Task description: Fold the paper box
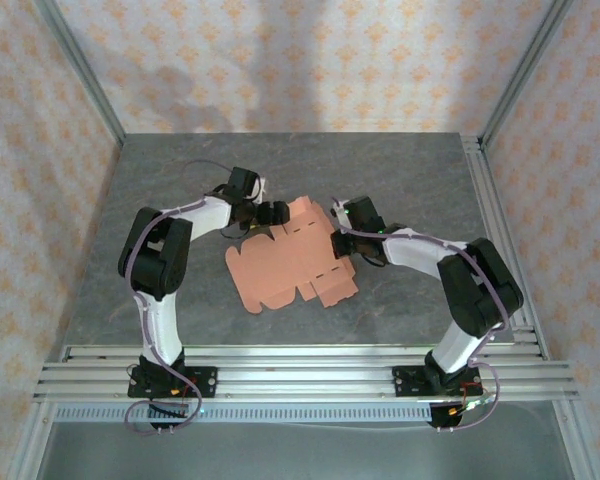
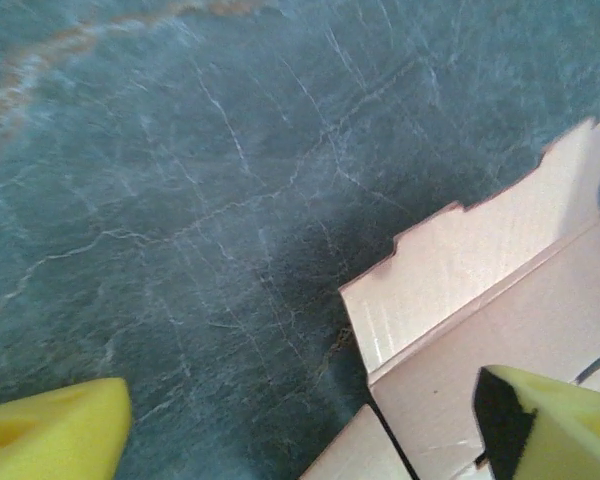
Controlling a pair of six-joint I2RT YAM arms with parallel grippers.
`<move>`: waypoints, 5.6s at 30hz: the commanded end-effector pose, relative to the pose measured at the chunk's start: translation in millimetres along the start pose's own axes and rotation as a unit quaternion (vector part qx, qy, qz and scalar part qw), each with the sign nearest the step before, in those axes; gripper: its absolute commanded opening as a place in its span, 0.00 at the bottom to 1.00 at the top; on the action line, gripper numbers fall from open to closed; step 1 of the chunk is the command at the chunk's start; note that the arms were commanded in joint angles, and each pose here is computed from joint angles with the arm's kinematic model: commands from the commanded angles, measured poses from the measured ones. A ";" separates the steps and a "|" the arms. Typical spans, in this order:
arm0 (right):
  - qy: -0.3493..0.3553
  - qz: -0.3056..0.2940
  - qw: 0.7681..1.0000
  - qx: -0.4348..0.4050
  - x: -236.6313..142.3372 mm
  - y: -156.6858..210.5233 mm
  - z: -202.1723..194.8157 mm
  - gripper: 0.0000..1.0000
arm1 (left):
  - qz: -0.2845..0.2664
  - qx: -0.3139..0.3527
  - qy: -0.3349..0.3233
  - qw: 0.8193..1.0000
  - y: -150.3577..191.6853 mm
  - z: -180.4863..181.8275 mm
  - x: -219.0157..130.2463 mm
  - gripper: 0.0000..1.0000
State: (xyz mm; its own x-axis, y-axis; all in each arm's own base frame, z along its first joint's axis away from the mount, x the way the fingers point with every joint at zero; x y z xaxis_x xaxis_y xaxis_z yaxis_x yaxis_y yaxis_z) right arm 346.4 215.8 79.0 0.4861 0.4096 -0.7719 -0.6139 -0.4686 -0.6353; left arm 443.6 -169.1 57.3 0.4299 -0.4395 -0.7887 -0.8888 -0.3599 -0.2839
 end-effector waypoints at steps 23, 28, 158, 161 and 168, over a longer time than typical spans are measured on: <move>0.033 -0.006 0.999 0.012 3.7 -6.9 -14.0 0.00 | 0.064 0.098 0.109 0.987 27.3 -57.4 -26.4 0.51; 0.037 -0.001 0.999 0.010 6.3 -6.7 -15.5 0.00 | 0.085 0.122 0.108 0.983 44.4 -67.3 -23.8 0.51; 0.099 -0.011 0.992 -0.076 10.9 -3.9 -4.4 0.00 | 0.014 -0.022 0.087 0.996 -6.3 -162.2 -45.7 0.68; 0.095 -0.014 0.993 -0.063 10.8 -3.8 -5.8 0.00 | -0.036 -0.025 0.086 0.995 -20.5 -153.0 -67.0 0.78; 0.092 0.020 0.995 -0.025 18.7 -1.7 -9.0 0.02 | -0.126 -0.048 0.064 0.989 -40.9 -108.1 -108.0 0.91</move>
State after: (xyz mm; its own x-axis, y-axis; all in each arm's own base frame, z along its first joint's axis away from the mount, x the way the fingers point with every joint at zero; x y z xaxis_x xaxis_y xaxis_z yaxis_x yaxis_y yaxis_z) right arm 357.2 218.1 66.5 0.5916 0.2575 -0.7640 -0.5547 -0.5577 -0.6174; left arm 442.0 -222.5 218.1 0.5803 -0.5163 -0.6298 -0.8019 -0.4970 -0.3314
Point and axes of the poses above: each hand's point on the last joint's axis, 136 mm out from that joint toward the fingers, its own x axis out along the fingers, its own z axis along the line the jaws close on, y = z × x, the point moved 2 cm from there along -x, back along the fingers, and after that the axes turned 14 degrees about -x, right-handed, at the moved point
